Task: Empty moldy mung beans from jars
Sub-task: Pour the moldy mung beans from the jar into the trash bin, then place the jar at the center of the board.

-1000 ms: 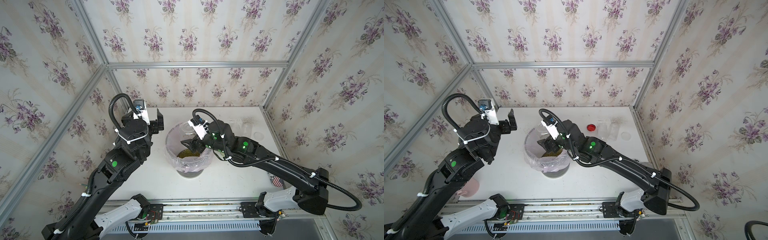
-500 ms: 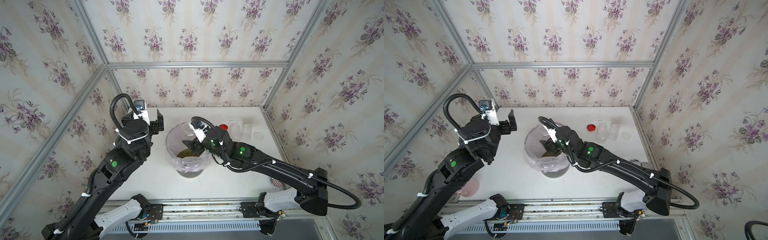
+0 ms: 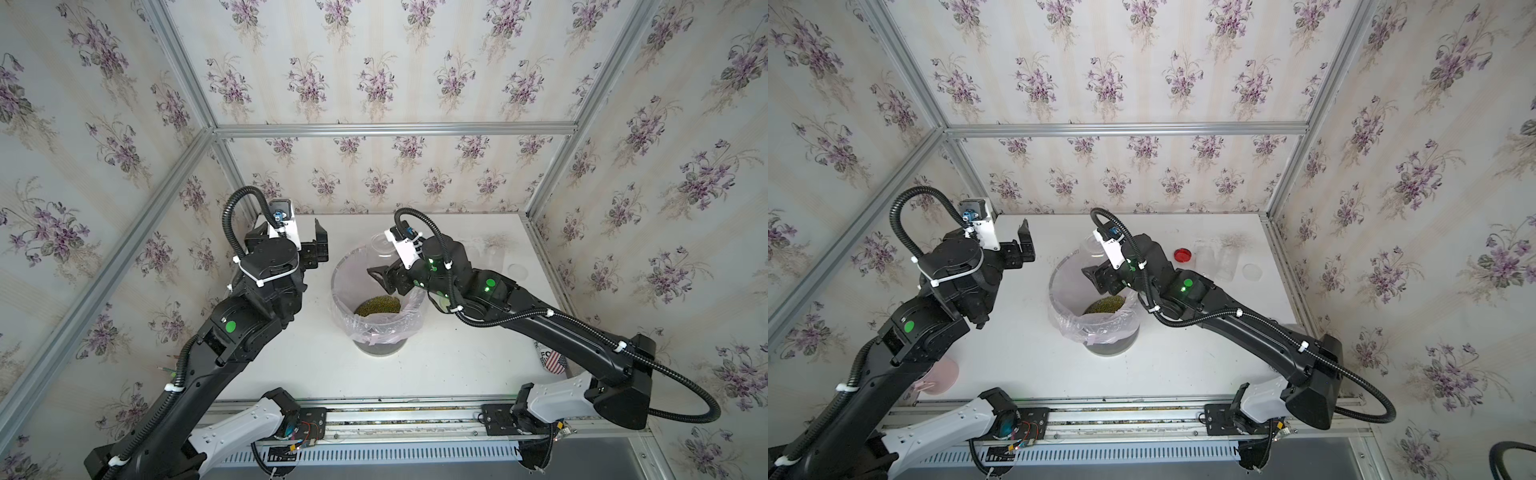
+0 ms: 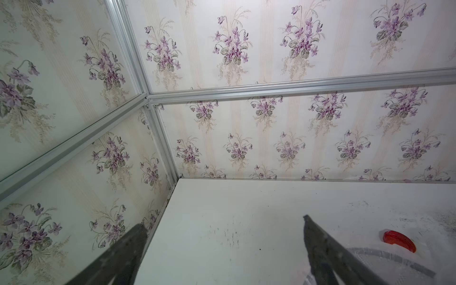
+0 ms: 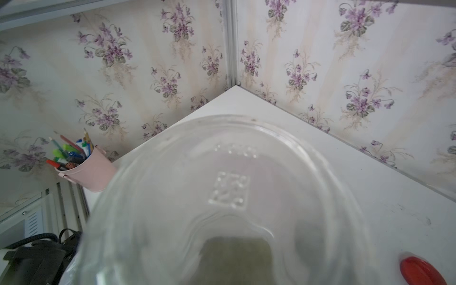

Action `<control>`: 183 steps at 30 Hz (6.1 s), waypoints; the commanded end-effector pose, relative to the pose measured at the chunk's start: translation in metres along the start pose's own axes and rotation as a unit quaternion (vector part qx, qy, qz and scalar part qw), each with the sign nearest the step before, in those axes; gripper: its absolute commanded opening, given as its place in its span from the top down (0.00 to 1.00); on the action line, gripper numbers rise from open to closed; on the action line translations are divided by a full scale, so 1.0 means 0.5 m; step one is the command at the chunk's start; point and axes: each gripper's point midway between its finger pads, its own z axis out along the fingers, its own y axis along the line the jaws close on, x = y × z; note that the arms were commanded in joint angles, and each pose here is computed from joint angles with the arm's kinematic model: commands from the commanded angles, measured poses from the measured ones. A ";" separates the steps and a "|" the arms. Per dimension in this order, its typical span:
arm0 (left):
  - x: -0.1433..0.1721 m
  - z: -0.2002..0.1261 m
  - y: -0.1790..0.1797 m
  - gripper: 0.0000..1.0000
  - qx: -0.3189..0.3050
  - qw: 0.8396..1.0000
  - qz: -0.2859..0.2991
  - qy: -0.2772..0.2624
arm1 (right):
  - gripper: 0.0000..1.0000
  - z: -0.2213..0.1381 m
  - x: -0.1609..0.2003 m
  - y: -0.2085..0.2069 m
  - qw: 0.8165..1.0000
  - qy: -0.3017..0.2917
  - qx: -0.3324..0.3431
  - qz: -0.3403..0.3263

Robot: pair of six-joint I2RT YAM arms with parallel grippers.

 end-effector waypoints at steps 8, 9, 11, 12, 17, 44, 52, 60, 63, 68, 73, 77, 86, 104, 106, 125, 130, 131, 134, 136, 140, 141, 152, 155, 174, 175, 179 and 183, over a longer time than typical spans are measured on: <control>0.000 0.003 0.000 0.00 -0.005 1.000 -0.010 0.001 | 0.92 0.004 -0.005 -0.002 1.000 0.001 -0.015 0.011; 0.000 0.003 0.001 0.00 -0.005 1.000 -0.010 0.001 | 0.92 0.001 -0.004 0.027 0.999 0.009 -0.048 0.009; -0.002 0.003 0.001 0.00 -0.005 1.000 -0.007 0.000 | 0.92 -0.010 -0.011 0.042 0.999 -0.012 -0.050 0.001; -0.005 0.003 0.002 0.00 -0.007 1.000 -0.005 0.000 | 0.93 -0.006 -0.011 0.003 1.000 -0.017 -0.008 0.008; -0.009 0.001 0.004 0.00 -0.006 1.000 -0.008 -0.002 | 0.92 -0.019 -0.014 0.051 0.997 -0.015 -0.069 0.010; -0.019 -0.064 -0.095 0.00 0.196 0.975 0.092 -0.042 | 0.92 -0.092 -0.124 0.004 0.959 0.034 -0.174 0.223; -0.001 -0.075 -0.139 0.00 0.255 0.962 0.093 -0.042 | 0.92 -0.100 -0.166 -0.019 0.931 0.040 -0.203 0.301; 0.027 -0.119 -0.226 0.00 0.383 0.918 0.095 -0.048 | 0.92 -0.107 -0.194 -0.061 0.897 0.031 -0.210 0.388; 0.024 -0.145 -0.239 0.01 0.419 0.901 0.095 -0.062 | 0.92 -0.111 -0.197 -0.087 0.885 0.023 -0.212 0.413; 0.016 -0.167 -0.261 0.25 0.459 0.882 0.082 -0.066 | 0.92 -0.105 -0.201 -0.092 0.874 0.018 -0.220 0.433; 0.012 -0.156 -0.280 0.39 0.466 0.880 0.069 -0.063 | 0.93 -0.106 -0.206 -0.089 0.853 0.005 -0.239 0.464; -0.009 -0.143 -0.277 0.34 0.449 0.887 0.053 -0.089 | 0.93 -0.113 -0.209 -0.089 0.849 -0.003 -0.236 0.472; -0.013 -0.121 -0.308 0.36 0.457 0.885 0.047 -0.081 | 0.93 -0.109 -0.197 -0.082 0.838 -0.002 -0.246 0.486; -0.023 -0.090 -0.330 0.52 0.447 0.890 0.024 -0.092 | 0.93 -0.130 -0.200 -0.059 0.827 0.002 -0.272 0.491; -0.023 -0.090 -0.332 0.54 0.449 0.888 0.014 -0.100 | 0.93 -0.130 -0.195 -0.056 0.826 0.005 -0.274 0.492; -0.024 -0.080 -0.355 0.66 0.461 0.881 -0.007 -0.105 | 0.93 -0.134 -0.189 -0.028 0.806 0.012 -0.308 0.506; -0.028 -0.081 -0.355 0.86 0.461 0.881 -0.006 -0.107 | 0.93 -0.129 -0.181 -0.029 0.802 0.016 -0.309 0.512; -0.028 -0.081 -0.355 0.88 0.461 0.881 -0.007 -0.107 | 0.92 -0.127 -0.179 -0.030 0.801 0.016 -0.308 0.514; -0.028 -0.080 -0.354 0.92 0.460 0.882 -0.008 -0.107 | 0.91 -0.123 -0.176 -0.031 0.798 0.017 -0.309 0.517; -0.029 -0.081 -0.353 0.98 0.460 0.881 -0.009 -0.107 | 0.90 -0.122 -0.174 -0.031 0.797 0.016 -0.310 0.519; -0.030 -0.088 -0.357 1.00 0.469 0.876 -0.011 -0.110 | 0.86 -0.117 -0.173 -0.032 0.794 0.016 -0.310 0.522; -0.030 -0.088 -0.356 1.00 0.469 0.876 -0.012 -0.109 | 0.86 -0.114 -0.171 -0.034 0.794 0.017 -0.308 0.524; -0.037 -0.125 -0.357 1.00 0.502 0.857 -0.018 -0.116 | 0.72 -0.081 -0.172 -0.045 0.788 0.018 -0.307 0.533; -0.034 -0.126 -0.357 1.00 0.504 0.856 -0.012 -0.112 | 0.60 -0.076 -0.174 -0.048 0.788 0.017 -0.306 0.533; -0.036 -0.112 -0.342 1.00 0.475 0.872 -0.007 -0.115 | 0.00 -0.060 -0.158 -0.060 0.786 0.029 -0.280 0.550; -0.039 -0.113 -0.342 1.00 0.476 0.872 -0.007 -0.116 | 0.00 -0.060 -0.158 -0.060 0.787 0.029 -0.280 0.550; -0.036 -0.113 -0.341 1.00 0.475 0.872 -0.005 -0.114 | 0.00 -0.059 -0.156 -0.060 0.786 0.030 -0.281 0.550; -0.036 -0.100 -0.333 1.00 0.455 0.883 0.001 -0.113 | 0.00 -0.061 -0.152 -0.060 0.785 0.031 -0.281 0.551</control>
